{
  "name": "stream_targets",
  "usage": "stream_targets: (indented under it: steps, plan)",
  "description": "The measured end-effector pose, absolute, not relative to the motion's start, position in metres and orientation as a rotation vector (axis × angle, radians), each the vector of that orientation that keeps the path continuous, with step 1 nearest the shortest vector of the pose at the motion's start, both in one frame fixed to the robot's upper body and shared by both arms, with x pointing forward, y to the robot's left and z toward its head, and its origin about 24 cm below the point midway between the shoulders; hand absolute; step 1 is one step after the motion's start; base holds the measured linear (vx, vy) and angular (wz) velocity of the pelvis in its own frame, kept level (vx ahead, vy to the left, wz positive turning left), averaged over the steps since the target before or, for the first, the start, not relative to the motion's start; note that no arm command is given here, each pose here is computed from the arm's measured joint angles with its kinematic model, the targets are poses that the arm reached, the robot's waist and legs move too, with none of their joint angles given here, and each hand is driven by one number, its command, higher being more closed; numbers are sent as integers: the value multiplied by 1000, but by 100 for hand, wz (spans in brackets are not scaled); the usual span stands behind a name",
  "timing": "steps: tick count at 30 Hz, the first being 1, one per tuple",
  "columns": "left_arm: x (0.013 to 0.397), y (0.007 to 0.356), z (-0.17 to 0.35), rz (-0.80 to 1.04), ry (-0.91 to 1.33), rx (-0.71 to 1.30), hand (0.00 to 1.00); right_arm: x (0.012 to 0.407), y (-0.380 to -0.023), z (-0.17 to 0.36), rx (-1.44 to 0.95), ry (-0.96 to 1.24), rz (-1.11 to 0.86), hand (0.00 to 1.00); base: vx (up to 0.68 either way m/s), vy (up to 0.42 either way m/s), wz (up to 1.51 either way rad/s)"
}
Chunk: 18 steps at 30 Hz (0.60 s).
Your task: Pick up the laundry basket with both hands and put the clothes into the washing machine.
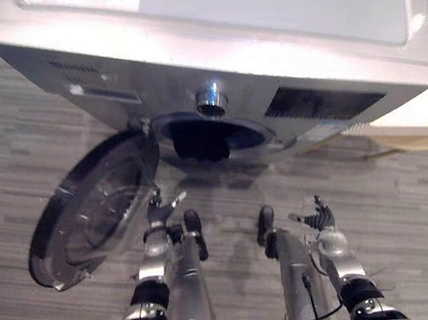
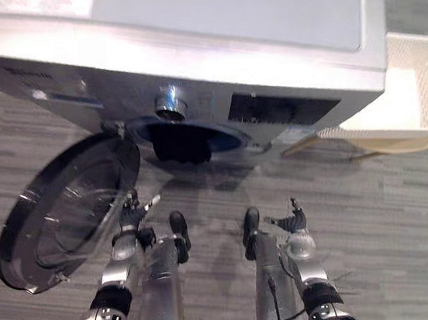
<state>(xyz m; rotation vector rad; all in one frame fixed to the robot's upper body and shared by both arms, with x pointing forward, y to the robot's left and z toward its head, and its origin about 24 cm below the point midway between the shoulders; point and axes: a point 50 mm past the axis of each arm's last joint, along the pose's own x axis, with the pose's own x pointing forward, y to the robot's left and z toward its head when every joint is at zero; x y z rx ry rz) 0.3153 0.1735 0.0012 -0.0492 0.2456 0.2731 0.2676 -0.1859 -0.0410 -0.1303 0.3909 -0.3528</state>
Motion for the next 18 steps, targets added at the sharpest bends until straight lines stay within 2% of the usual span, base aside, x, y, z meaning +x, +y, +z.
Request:
stream_targets:
  steps: [6, 18]
  plan:
    - [362, 144, 75, 209, 32, -176, 0, 303, -175, 19, -77, 141, -381, 0, -60, -24, -9]
    - [396, 125, 167, 162, -162, -355, 0, 308, -164, 79, 30, -146, -395, 0, -20, -13, -16]
